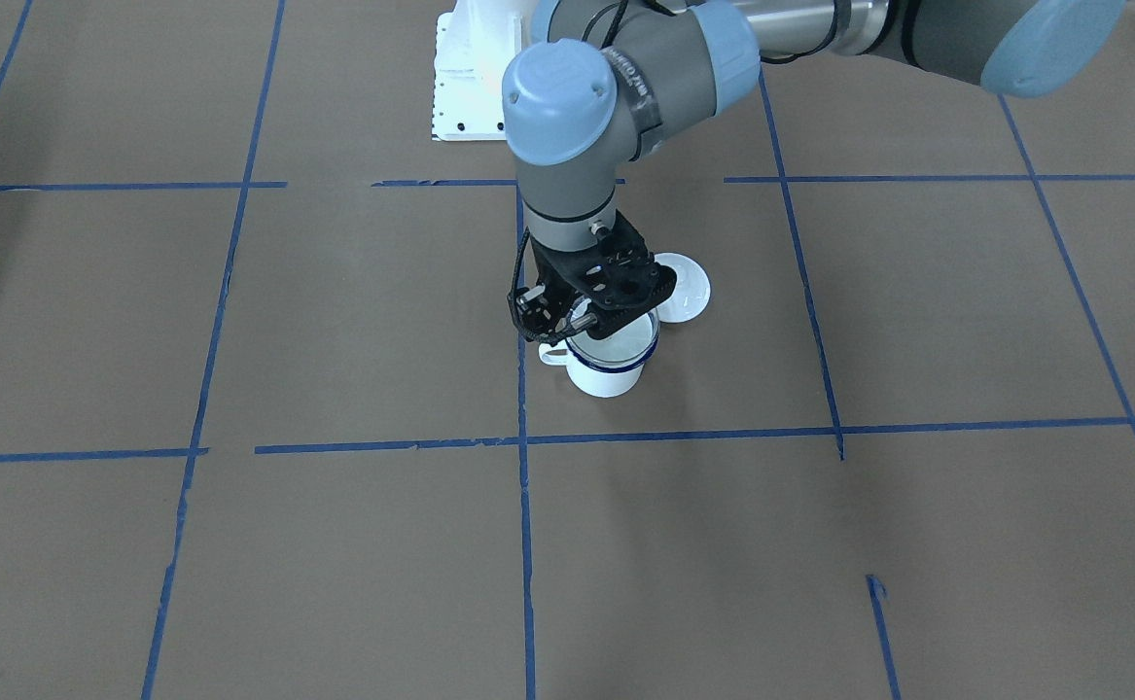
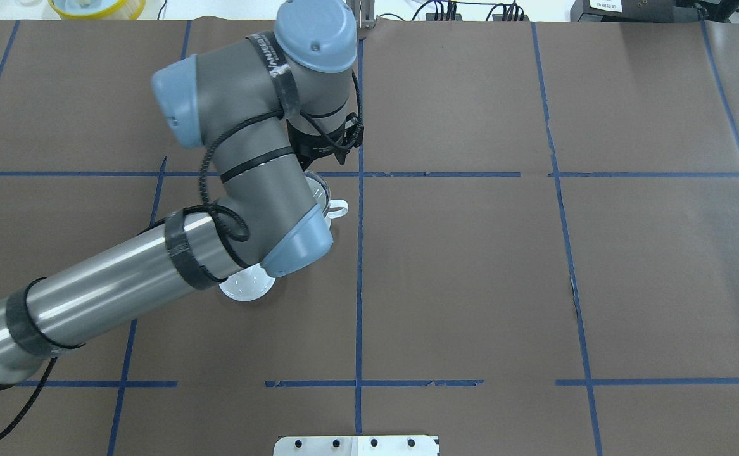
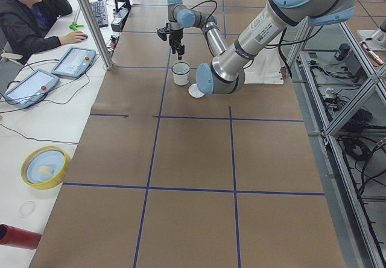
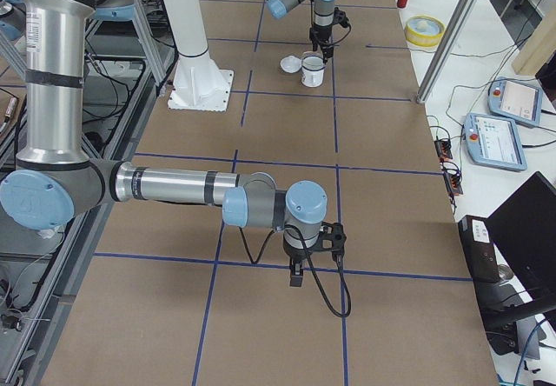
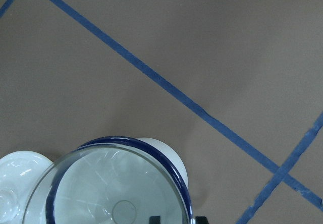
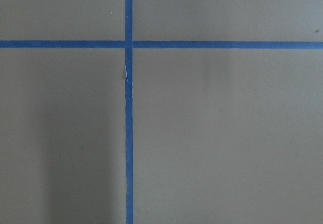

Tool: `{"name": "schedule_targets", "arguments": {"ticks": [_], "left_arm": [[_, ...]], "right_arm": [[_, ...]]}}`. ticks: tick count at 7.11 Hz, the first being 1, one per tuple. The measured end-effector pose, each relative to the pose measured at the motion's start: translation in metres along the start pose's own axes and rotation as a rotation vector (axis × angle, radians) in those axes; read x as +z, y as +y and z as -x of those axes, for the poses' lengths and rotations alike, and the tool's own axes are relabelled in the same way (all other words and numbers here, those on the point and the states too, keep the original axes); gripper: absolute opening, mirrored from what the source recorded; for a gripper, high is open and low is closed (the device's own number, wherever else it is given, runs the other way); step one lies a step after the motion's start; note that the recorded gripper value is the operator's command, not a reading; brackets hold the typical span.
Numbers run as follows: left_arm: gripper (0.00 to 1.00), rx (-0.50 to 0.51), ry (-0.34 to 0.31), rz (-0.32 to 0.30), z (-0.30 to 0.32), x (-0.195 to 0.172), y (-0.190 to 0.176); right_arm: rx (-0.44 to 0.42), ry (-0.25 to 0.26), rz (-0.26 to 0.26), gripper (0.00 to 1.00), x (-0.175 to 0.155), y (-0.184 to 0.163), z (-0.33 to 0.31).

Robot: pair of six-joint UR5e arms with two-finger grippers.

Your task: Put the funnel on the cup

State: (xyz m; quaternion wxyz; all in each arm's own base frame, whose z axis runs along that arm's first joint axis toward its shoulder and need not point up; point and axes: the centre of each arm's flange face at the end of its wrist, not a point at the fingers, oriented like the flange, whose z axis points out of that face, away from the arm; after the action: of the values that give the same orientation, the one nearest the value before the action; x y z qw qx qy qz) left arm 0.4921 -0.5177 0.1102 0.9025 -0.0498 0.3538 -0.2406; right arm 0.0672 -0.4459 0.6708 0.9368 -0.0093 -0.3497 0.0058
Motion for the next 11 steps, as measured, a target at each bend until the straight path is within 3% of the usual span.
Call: {"name": "schedule_targets", "arguments": {"ticks": [2, 3, 5, 7, 8, 9, 11], "left_arm": [[1.0, 0.23, 0.08, -0.07, 0.098, -0.048, -0.042], [1.0, 0.354, 0.072, -0.113, 0.148, -0.063, -0.08], [1.0, 0.593, 0.0, -0.128, 0.257, -0.074, -0.175], [1.0, 0.827, -0.082, -0.089, 0.424, -0.084, -0.271], [1.0, 0.852, -0.113, -0.069, 0.505, -0.086, -0.308], [1.0, 0.794, -0.117, -0.023, 0.585, -0.077, -0.335], [1.0, 0.617, -0.012, 0.082, 0.713, -0.029, -0.333]], "right_arm": [[0.0, 0.0, 0.0, 1.0, 0.0, 0.0, 0.0], [0.0, 0.0, 0.0, 1.0, 0.0, 0.0, 0.0], [0.0, 0.0, 0.0, 1.0, 0.0, 0.0, 0.0], [0.0, 0.0, 0.0, 1.0, 0.0, 0.0, 0.0], [0.0, 0.0, 0.0, 1.0, 0.0, 0.0, 0.0], [0.0, 0.0, 0.0, 1.0, 0.0, 0.0, 0.0], [0.0, 0.0, 0.0, 1.0, 0.0, 0.0, 0.0]]}}
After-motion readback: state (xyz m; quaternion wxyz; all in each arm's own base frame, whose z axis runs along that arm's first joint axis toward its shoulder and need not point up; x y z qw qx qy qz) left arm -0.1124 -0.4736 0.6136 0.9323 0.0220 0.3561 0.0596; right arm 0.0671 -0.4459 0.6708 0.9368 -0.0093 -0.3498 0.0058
